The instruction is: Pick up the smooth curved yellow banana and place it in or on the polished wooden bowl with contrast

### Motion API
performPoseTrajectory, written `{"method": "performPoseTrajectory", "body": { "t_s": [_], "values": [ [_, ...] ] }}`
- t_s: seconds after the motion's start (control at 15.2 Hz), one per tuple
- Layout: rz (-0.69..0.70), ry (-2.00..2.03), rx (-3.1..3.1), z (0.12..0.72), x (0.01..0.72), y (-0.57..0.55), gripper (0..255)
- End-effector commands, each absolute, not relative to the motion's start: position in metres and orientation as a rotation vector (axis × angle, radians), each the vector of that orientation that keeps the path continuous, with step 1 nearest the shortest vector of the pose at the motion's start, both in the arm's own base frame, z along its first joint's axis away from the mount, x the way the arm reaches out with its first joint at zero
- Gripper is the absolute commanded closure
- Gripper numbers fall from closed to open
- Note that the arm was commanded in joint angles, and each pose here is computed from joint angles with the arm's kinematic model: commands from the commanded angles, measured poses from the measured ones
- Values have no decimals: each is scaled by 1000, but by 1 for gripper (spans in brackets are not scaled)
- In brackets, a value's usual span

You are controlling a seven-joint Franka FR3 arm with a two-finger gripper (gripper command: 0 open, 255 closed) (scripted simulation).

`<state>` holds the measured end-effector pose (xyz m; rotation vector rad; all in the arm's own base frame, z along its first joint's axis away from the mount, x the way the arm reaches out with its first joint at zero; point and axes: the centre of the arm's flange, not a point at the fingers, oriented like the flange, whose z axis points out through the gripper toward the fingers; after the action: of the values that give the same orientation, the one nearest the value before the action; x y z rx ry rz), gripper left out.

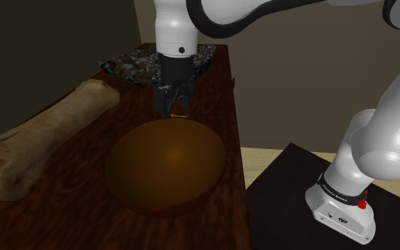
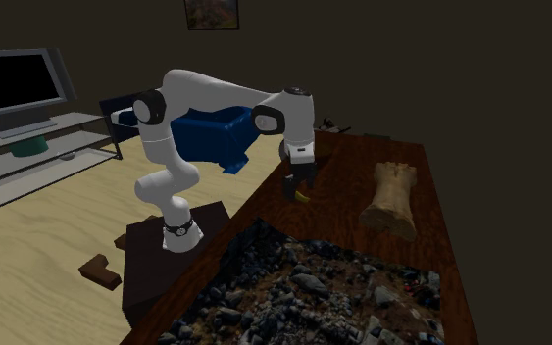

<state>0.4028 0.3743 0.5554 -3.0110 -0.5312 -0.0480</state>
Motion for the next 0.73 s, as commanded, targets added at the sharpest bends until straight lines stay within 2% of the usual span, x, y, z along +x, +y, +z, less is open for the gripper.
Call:
{"method": "performPoseTrajectory", "body": {
  "t_s": [0.0,0.26,0.33,0.66],
  "values": [
    [-48,-531,-3011,555,403,374,0],
    [-48,-531,-3011,555,403,374,0],
    [-48,-531,-3011,555,403,374,255],
    [-48,-531,-3011,555,403,374,255]
  ]
}}
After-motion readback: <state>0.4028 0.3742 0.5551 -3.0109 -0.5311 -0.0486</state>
